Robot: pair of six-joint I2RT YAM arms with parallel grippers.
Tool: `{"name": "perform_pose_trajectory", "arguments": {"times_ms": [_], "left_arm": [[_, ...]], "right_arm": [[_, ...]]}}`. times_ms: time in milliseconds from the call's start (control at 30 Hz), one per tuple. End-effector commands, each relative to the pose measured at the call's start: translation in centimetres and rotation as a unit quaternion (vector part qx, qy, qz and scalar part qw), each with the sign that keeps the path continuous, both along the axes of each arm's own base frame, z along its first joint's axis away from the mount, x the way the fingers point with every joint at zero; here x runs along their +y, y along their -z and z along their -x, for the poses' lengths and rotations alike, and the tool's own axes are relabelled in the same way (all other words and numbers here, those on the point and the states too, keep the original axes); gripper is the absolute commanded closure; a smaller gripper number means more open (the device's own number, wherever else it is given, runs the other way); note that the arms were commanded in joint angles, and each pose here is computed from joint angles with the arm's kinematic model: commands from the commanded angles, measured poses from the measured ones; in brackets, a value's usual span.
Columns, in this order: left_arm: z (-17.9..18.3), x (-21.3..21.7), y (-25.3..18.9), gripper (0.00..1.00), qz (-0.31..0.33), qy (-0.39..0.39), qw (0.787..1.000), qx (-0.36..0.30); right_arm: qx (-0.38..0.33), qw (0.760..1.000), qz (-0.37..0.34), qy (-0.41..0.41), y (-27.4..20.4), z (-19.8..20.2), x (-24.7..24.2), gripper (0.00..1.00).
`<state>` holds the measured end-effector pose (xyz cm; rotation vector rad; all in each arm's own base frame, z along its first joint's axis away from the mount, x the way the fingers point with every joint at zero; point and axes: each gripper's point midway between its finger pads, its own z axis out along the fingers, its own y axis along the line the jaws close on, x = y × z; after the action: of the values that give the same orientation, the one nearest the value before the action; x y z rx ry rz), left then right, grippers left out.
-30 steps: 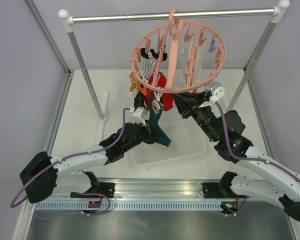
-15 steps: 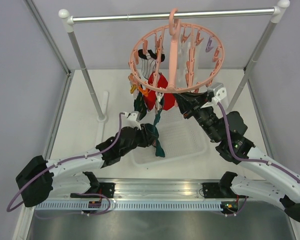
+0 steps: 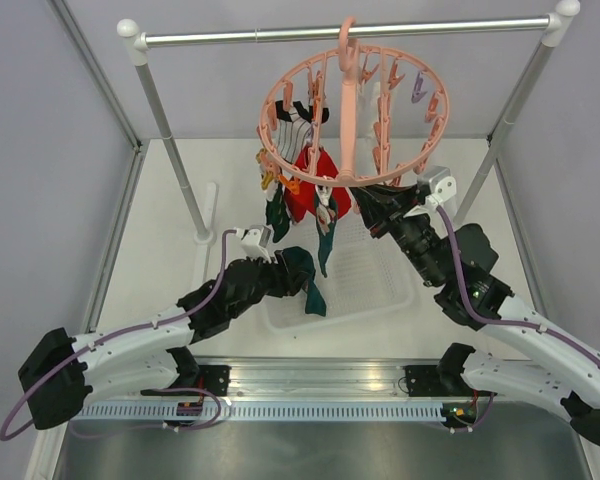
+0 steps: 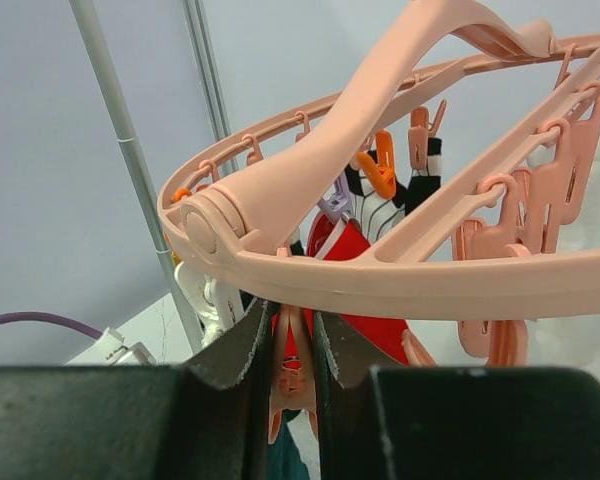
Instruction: Remove the socks clipped to the hanger
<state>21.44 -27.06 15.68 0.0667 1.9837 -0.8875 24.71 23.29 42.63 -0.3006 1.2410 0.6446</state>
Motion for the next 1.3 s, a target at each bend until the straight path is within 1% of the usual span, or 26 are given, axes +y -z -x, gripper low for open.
{"name": "perform_pose_trajectory", "arguments": {"times_ms": [0, 200, 367, 467, 500, 633, 700, 833, 933, 967, 1033, 1067, 1200, 1267], "left_arm": [[0.0, 0.5, -1.1, 0.37, 0.003, -0.001, 1.000, -0.025], [0.1, 0.5, -1.7, 0.36, 0.006, 0.003, 0.999, -0.034], [0.0, -0.4, -2.9, 0.36, 0.010, 0.017, 0.999, -0.045], [0.0, -1.2, -3.8, 0.35, 0.015, 0.035, 0.998, -0.058], [0.0, -1.4, -4.0, 0.33, 0.018, 0.039, 0.997, -0.062], [0.2, -2.4, -5.5, 0.28, 0.036, 0.068, 0.993, -0.094], [0.1, -2.7, -5.7, 0.25, 0.032, 0.077, 0.990, -0.112], [-0.3, -3.7, -7.1, 0.23, 0.040, 0.093, 0.983, -0.156], [-0.6, -4.5, -7.2, 0.21, 0.038, 0.103, 0.979, -0.174], [-0.9, -4.7, -8.1, 0.21, 0.046, 0.102, 0.974, -0.195], [-0.9, -5.2, -8.4, 0.19, 0.049, 0.114, 0.969, -0.215], [-1.2, -5.4, -8.1, 0.18, 0.040, 0.116, 0.967, -0.222], [-1.3, -6.5, -9.1, 0.16, 0.054, 0.143, 0.958, -0.244], [-1.9, -6.4, -8.8, 0.16, 0.051, 0.141, 0.957, -0.246]], "right_arm": [[-0.011, 1.000, -0.011, 0.015, -1.4, 0.3, -1.0, 0.89], [-0.010, 1.000, -0.014, 0.019, -1.4, 0.4, -1.5, 0.88], [-0.009, 1.000, -0.017, 0.024, -1.5, 0.6, -2.0, 0.86], [-0.010, 0.999, -0.020, 0.028, -1.5, 0.7, -2.4, 0.85], [-0.009, 0.999, -0.019, 0.029, -1.5, 0.7, -2.4, 0.85], [-0.009, 0.999, -0.020, 0.028, -1.6, 1.0, -2.7, 0.84], [-0.008, 0.999, -0.019, 0.028, -1.6, 1.1, -2.8, 0.84], [-0.007, 0.999, -0.020, 0.030, -1.7, 1.2, -3.0, 0.84], [-0.008, 0.999, -0.021, 0.026, -1.8, 1.2, -2.9, 0.84], [-0.008, 0.999, -0.022, 0.026, -1.9, 1.3, -2.9, 0.84], [-0.009, 0.999, -0.022, 0.022, -2.0, 1.3, -2.8, 0.84], [-0.007, 1.000, -0.022, 0.020, -1.9, 1.3, -2.7, 0.84], [-0.009, 1.000, -0.020, 0.016, -2.1, 1.4, -2.6, 0.84], [-0.010, 1.000, -0.022, 0.015, -2.4, 1.6, -2.7, 0.84]]}}
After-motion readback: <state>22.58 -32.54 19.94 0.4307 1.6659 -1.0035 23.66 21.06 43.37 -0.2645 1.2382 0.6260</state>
